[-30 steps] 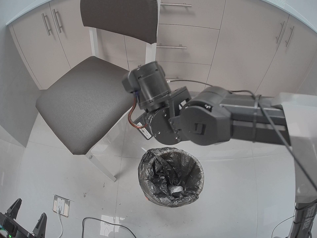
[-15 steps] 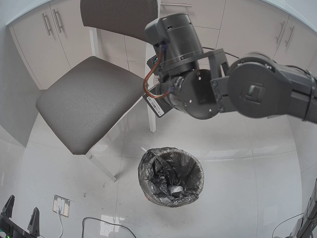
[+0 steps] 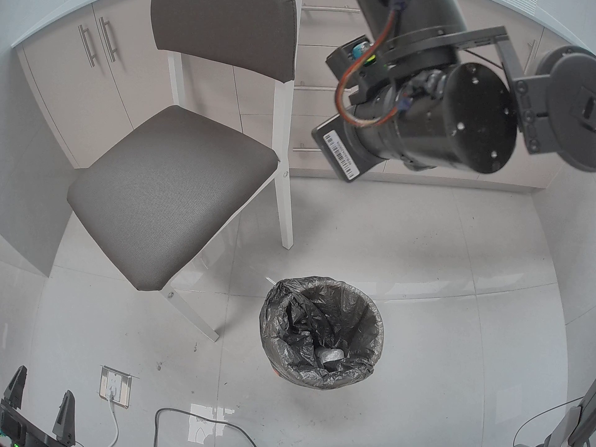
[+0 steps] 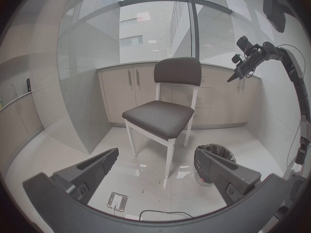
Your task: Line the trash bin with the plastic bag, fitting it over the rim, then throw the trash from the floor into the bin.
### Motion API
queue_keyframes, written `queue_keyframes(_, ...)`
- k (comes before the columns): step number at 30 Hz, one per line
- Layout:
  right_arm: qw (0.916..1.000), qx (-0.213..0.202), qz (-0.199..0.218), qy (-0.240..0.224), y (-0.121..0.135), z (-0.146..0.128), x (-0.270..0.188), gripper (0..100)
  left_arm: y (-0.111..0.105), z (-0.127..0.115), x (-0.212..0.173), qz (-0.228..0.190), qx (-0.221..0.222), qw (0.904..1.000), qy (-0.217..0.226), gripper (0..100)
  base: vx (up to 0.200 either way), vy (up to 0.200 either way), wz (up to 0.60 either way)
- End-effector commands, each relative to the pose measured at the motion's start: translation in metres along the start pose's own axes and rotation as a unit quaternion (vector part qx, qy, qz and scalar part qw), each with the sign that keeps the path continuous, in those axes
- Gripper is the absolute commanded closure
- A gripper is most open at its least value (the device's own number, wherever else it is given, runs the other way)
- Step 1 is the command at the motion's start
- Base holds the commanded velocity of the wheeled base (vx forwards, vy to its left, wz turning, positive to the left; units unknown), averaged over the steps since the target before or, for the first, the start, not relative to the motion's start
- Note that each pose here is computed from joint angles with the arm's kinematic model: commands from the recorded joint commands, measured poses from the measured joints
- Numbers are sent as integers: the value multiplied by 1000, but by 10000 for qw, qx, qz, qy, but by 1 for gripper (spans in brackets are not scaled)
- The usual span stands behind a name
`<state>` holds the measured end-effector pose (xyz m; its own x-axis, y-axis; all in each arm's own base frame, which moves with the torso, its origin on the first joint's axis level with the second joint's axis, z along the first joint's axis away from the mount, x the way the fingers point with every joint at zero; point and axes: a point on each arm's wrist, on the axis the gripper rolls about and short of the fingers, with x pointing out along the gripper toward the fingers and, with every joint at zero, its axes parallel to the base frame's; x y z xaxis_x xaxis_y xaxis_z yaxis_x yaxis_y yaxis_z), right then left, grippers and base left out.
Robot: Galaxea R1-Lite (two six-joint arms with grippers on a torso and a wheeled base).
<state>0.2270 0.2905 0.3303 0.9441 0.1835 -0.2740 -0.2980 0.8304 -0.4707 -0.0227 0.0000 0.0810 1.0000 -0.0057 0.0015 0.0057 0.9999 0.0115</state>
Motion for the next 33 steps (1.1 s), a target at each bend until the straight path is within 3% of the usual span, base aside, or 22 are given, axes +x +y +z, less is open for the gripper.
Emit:
queue_keyframes(1, 9993, 239, -122, -242, -26, 9, -26, 100, 0, -5, 1, -26, -4, 10000, 69, 0, 0, 0, 0)
queue_keyframes(3, 9991, 282, -136, -297, -35, 10, -35, 100, 0, -5, 0, -18, -12, 10000, 30, 0, 0, 0, 0)
queue_keyframes(8, 9992, 250, -299, -117, -89, 0, -81, 100, 0, -5, 0, -2, -150, 9999, 15, 0, 0, 0, 0)
queue_keyframes(10, 9985, 136, -467, 240, -125, -17, -110, 100, 0, -5, 0, -2, -150, 9999, 15, 0, 0, 0, 0)
queue_keyframes(14, 9939, 124, -836, 708, -173, -47, -154, 100, 0, -5, 0, 21, -119, 9999, 15, 0, 0, 0, 0)
queue_keyframes(19, 9840, 361, -1426, 1003, -212, -83, -217, 100, 0, -5, 0, -2, -142, 9999, 7, 0, 0, 0, 0)
queue_keyframes(27, 9620, 871, -2326, 1133, -224, -135, -320, 100, 0, -5, 0, 6, -134, 9999, 7, 0, 0, 0, 0)
queue_keyframes(30, 9569, 1110, -2568, 783, -214, -152, -362, 100, 0, -5, 0, 6, -134, 9999, 7, 0, 0, 0, 0)
queue_keyframes(33, 9435, 1309, -3036, 211, -193, -177, -416, 100, 0, -5, 0, 6, -134, 9999, 7, 0, 0, 0, 0)
